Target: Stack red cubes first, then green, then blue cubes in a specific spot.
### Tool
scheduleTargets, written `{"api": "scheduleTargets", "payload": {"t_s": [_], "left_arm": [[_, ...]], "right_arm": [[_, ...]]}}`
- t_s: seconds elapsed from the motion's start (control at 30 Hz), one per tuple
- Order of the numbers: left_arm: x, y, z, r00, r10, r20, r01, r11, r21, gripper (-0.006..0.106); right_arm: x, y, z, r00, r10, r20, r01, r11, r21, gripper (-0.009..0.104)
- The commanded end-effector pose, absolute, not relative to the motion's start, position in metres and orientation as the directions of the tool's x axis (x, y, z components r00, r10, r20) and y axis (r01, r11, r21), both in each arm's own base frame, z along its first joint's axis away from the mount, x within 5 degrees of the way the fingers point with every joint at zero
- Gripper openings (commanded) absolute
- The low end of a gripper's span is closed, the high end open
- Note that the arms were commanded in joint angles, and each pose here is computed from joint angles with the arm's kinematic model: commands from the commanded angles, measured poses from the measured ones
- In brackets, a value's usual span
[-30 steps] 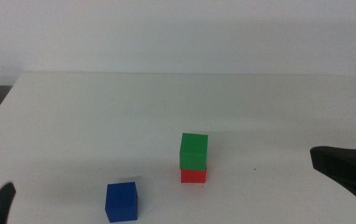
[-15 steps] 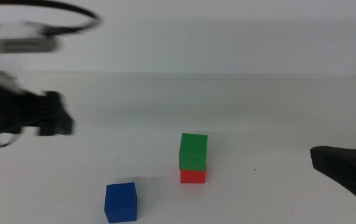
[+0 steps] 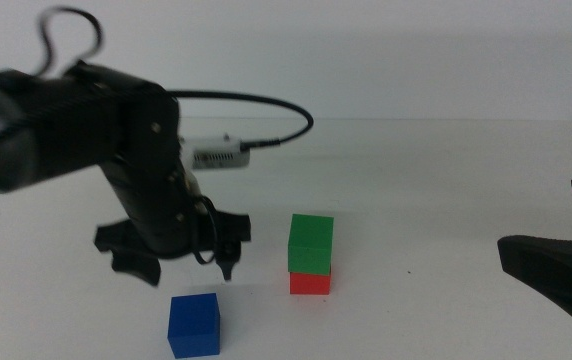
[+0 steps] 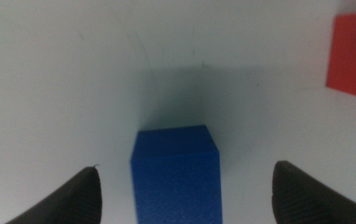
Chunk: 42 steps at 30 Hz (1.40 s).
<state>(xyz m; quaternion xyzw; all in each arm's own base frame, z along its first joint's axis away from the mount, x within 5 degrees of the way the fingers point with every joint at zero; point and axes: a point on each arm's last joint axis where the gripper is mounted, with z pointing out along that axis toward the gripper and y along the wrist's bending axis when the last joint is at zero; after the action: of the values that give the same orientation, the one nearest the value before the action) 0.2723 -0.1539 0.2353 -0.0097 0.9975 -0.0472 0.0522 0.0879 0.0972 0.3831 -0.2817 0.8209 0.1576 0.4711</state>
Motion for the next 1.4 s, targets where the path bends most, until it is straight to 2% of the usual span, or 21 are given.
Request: {"api": "scheduleTargets", "payload": {"t_s": [0.0,0.23,0.47,0.6,0.7,0.77,0.87,0.93,1.0,1.07,1.2,1.3,1.37], "left_arm": [[0.273,-0.159,0.224,-0.996,-0.063,-0.060,-0.057,0.992,-0.109,0.094],[0.262,-0.157,0.189,-0.990,-0.137,-0.034,-0.131,0.980,-0.152,0.094],[0.257,-0.154,0.163,-0.989,-0.146,-0.012,-0.143,0.980,-0.137,0.093],[0.256,-0.154,0.159,-0.991,-0.135,-0.010,-0.132,0.981,-0.139,0.085],[0.255,-0.154,0.167,-0.991,-0.131,-0.022,-0.127,0.981,-0.150,0.066],[0.251,-0.152,0.179,-0.990,-0.137,-0.029,-0.130,0.977,-0.167,0.044],[0.246,-0.151,0.206,-0.982,-0.177,-0.062,-0.159,0.962,-0.222,0.011],[0.245,-0.152,0.231,-0.979,-0.182,-0.092,-0.153,0.955,-0.256,-0.002],[0.251,-0.155,0.260,-0.978,-0.163,-0.130,-0.121,0.951,-0.285,-0.002],[0.257,-0.163,0.288,-0.980,-0.123,-0.155,-0.076,0.957,-0.282,-0.002],[0.268,-0.192,0.317,-0.981,-0.015,-0.192,0.022,0.981,-0.191,0.001],[0.284,-0.223,0.325,-0.955,0.064,-0.290,0.107,0.985,-0.135,0.002],[0.289,-0.238,0.323,-0.952,0.081,-0.295,0.128,0.982,-0.141,0.003]], "right_arm": [[0.088,0.097,0.383,-0.387,-0.316,-0.866,-0.615,0.788,-0.013,0.093],[0.088,0.097,0.383,-0.387,-0.316,-0.866,-0.615,0.788,-0.013,0.093],[0.088,0.097,0.383,-0.387,-0.316,-0.866,-0.615,0.788,-0.013,0.093],[0.088,0.097,0.383,-0.387,-0.316,-0.866,-0.615,0.788,-0.013,0.093],[0.088,0.097,0.383,-0.387,-0.316,-0.866,-0.615,0.788,-0.013,0.093],[0.088,0.097,0.383,-0.387,-0.316,-0.866,-0.615,0.788,-0.013,0.093],[0.088,0.097,0.383,-0.387,-0.316,-0.866,-0.615,0.788,-0.013,0.093],[0.088,0.097,0.383,-0.387,-0.316,-0.866,-0.615,0.788,-0.013,0.093],[0.088,0.097,0.383,-0.387,-0.316,-0.866,-0.615,0.788,-0.013,0.093],[0.088,0.097,0.383,-0.387,-0.316,-0.866,-0.615,0.788,-0.013,0.093],[0.088,0.097,0.383,-0.387,-0.316,-0.866,-0.615,0.788,-0.013,0.093],[0.088,0.097,0.383,-0.387,-0.316,-0.866,-0.615,0.788,-0.013,0.093],[0.088,0.097,0.383,-0.385,-0.315,-0.867,-0.616,0.788,-0.013,0.093]]}}
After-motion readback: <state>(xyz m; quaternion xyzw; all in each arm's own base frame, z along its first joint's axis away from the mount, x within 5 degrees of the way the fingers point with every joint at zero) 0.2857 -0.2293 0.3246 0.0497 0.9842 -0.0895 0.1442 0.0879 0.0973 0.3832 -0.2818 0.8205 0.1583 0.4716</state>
